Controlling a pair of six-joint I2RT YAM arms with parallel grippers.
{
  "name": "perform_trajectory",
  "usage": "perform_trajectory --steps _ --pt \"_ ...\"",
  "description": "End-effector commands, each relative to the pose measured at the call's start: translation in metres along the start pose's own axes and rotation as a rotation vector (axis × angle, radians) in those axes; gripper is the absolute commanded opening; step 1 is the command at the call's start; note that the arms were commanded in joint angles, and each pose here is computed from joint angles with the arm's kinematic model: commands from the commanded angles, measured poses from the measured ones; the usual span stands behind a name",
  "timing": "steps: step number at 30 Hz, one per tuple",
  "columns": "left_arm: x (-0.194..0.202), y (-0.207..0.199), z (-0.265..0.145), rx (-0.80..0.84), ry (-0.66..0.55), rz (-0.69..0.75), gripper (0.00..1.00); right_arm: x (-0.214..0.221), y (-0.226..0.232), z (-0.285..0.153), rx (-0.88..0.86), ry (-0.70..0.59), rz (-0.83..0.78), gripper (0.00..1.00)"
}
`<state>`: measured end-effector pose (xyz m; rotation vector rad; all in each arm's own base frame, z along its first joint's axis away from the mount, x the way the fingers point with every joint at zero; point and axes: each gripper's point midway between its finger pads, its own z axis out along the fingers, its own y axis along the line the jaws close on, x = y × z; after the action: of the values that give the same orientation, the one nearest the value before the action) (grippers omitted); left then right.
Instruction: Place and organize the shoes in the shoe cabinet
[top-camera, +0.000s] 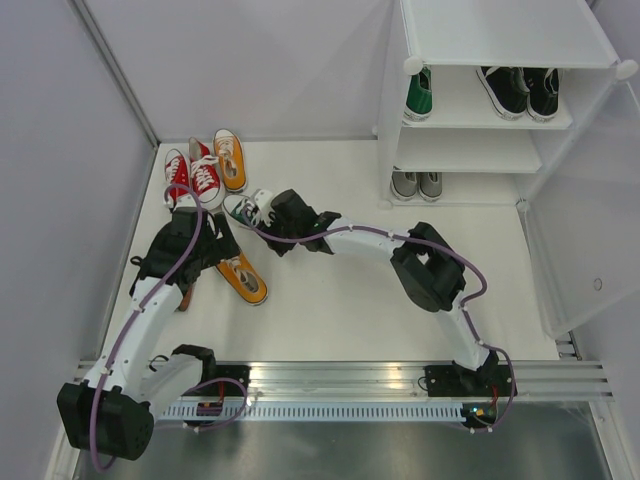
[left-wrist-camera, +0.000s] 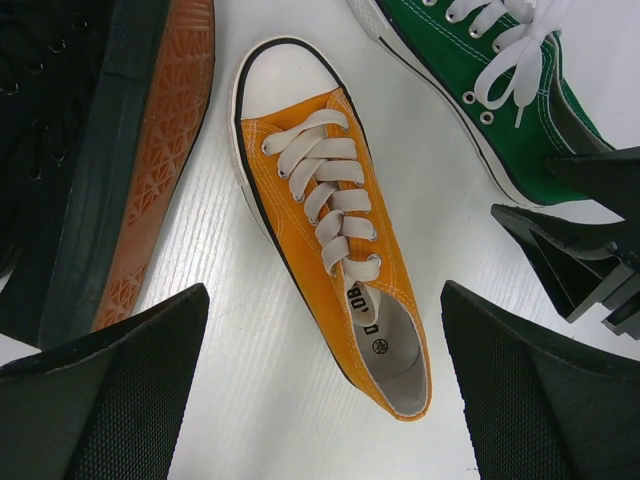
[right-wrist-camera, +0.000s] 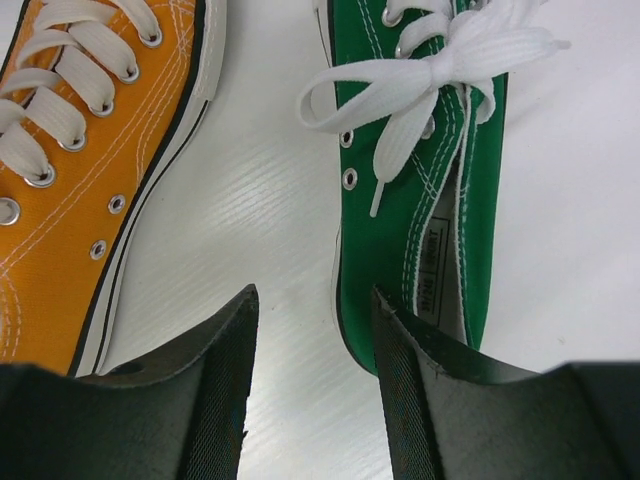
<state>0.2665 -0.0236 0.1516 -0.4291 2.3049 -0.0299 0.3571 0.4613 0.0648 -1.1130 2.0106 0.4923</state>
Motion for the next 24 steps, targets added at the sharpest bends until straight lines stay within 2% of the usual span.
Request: perform_trajectory --steps 1,8,13,24 --pt "-0.007 0.001 -0.003 0.006 -0.038 0.001 1.00 -0.050 -0.002 -0.038 0.038 -0.095 -0.044 0.55" --pt "-0.007 0.002 -0.003 0.001 -0.038 0.001 1.00 -0.048 -0.028 -0.036 0.179 -0.055 -0.067 0.57" --pt "-0.006 0.002 -0.002 0.001 -0.031 0.004 1.00 -0.030 -0.028 -0.018 0.164 0.000 -0.074 0.57" --pt "-0.005 0.002 -0.001 0.000 -0.029 0.006 1.00 0.001 -0.023 0.022 0.079 0.078 -0.070 0.51"
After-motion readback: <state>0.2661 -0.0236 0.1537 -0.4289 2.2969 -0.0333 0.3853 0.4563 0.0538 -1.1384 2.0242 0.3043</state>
